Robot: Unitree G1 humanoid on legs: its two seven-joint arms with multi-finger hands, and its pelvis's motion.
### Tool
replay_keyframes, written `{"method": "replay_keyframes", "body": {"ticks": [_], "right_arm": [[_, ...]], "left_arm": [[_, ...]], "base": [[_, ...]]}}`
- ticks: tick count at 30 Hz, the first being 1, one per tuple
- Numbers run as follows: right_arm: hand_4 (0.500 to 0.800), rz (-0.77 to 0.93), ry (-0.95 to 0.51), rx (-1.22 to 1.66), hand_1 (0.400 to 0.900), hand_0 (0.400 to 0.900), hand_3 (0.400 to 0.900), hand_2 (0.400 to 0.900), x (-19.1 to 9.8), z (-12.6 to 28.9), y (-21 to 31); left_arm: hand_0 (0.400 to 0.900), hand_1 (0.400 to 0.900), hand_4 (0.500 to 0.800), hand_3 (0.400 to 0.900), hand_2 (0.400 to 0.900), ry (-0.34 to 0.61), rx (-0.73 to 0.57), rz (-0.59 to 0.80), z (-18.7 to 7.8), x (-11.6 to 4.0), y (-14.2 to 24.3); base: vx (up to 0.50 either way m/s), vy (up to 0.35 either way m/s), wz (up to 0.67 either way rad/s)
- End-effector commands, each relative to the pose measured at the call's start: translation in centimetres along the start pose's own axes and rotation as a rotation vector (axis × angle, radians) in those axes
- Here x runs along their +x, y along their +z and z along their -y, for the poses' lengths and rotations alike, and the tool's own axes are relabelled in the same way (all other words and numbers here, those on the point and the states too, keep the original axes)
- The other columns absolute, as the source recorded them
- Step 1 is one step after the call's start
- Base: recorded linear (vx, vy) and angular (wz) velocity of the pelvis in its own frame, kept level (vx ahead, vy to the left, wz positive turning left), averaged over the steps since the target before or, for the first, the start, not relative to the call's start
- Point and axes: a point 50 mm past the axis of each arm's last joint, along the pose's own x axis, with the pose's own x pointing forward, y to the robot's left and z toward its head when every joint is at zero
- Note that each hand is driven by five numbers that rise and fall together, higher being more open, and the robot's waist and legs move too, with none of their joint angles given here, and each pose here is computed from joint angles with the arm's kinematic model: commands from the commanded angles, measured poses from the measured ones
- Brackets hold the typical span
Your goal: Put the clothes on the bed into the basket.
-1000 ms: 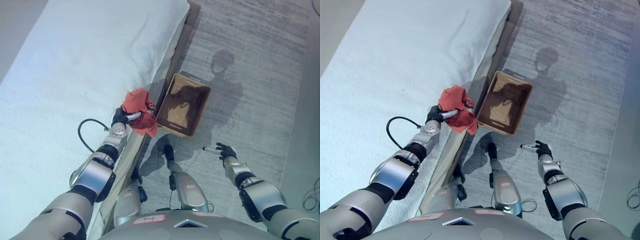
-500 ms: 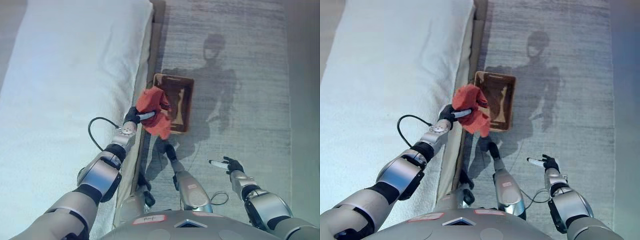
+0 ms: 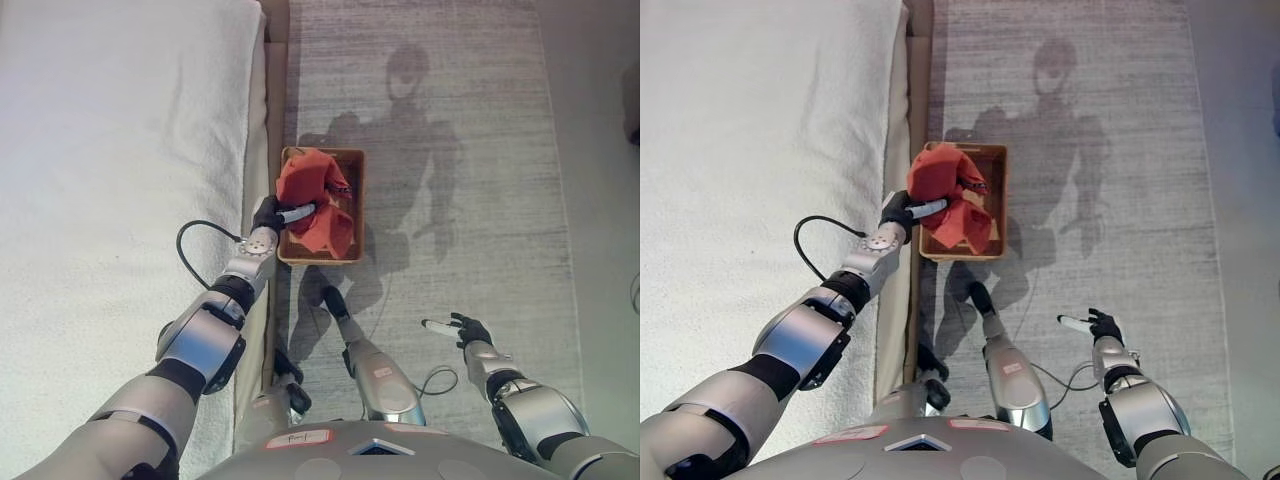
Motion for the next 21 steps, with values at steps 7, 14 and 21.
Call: {"method": "replay_keyframes", "body": {"ticks": [7, 14, 21], "right_arm": [[0.8, 0.016, -0.094, -0.031, 0.9, 0.9, 0.9, 0.9, 0.3, 3.5, 1.1], [0.8, 0.008, -0.1, -0.024, 0.9, 0.9, 0.9, 0.9, 0.3, 4.2, 1.1], [0.8, 0.002, -0.077, -0.018, 0.9, 0.9, 0.9, 0.9, 0.3, 4.1, 1.2]], "left_arm": [[0.9, 0.9, 0.8, 0.9, 0.9, -0.005, 0.101, 0.187, 0.1, 0.7, 6.8], [0.9, 0.9, 0.8, 0.9, 0.9, -0.026, 0.123, 0.158, 0.1, 0.7, 5.9], [0.9, 0.9, 0.8, 0.9, 0.9, -0.026, 0.108, 0.061, -0.9, 0.5, 1.9]], "base": [[0.014, -0.04, 0.18], [-0.013, -0.028, 0.26], [-0.03, 0.002, 0.21]]}}
